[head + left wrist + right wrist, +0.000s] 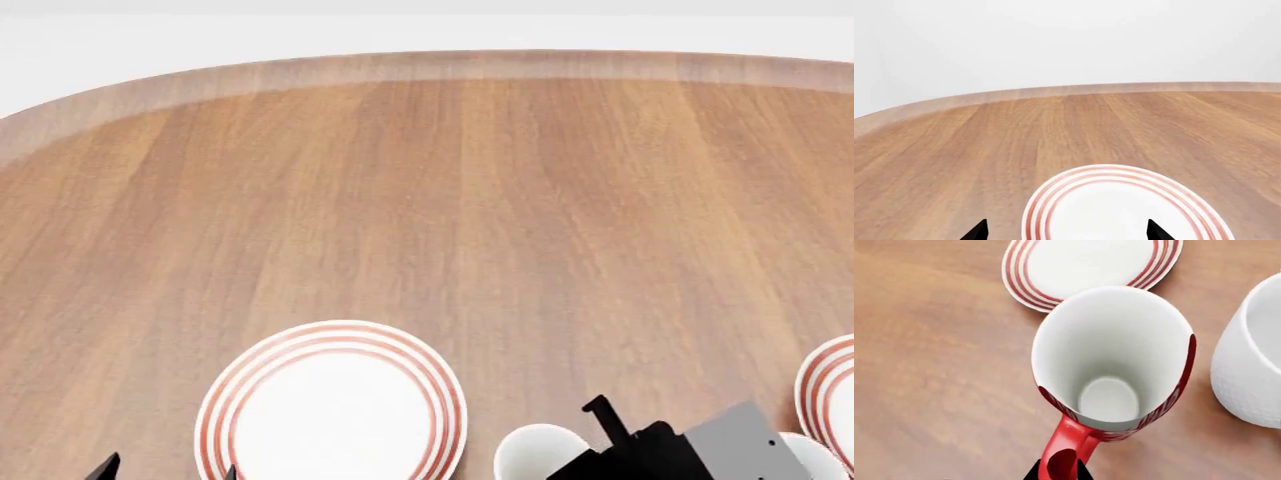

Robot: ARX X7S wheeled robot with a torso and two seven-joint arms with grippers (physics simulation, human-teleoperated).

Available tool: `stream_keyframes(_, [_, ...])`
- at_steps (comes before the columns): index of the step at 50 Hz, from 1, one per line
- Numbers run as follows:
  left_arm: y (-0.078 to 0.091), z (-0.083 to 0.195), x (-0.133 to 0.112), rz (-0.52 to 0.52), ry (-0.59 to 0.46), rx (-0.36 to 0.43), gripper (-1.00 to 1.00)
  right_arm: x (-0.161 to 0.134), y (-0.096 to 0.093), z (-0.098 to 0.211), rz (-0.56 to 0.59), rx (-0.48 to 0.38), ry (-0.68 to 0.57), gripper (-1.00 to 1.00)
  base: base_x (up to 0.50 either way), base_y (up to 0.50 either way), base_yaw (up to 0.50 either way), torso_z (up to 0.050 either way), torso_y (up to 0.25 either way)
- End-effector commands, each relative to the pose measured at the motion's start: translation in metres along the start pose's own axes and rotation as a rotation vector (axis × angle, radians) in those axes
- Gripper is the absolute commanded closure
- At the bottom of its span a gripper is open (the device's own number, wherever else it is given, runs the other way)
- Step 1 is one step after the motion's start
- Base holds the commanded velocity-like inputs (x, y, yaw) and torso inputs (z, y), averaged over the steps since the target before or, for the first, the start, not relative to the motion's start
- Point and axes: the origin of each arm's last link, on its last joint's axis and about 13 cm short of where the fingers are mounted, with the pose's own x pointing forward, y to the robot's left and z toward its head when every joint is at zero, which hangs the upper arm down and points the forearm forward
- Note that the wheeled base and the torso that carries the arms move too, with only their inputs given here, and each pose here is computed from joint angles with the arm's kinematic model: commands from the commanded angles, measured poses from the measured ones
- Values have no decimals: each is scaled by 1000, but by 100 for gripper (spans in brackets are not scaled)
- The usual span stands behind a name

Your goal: Put the red mug on the left plate.

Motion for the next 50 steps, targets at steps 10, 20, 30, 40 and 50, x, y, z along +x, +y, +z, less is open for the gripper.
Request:
stream_keyframes(10, [0,1,0,0,0,1,-100,-39,-2,13,211,-43,-153,100,0,0,0,0,0])
stream_keyframes(20, [0,0,0,0,0,1,-100,-55,-4,13,355,-78,-285,100,0,0,0,0,0])
stream_keyframes(30, [0,-1,1,0,0,2,-100,-68,-7,14,483,-106,-381,100,0,0,0,0,0])
stream_keyframes(40, [0,0,0,0,0,1,-100,-77,-7,10,579,-152,-445,100,0,0,0,0,0])
stream_keyframes(50, [0,0,0,0,1,1,-100,-79,-1,4,691,-249,-441,100,0,0,0,0,0])
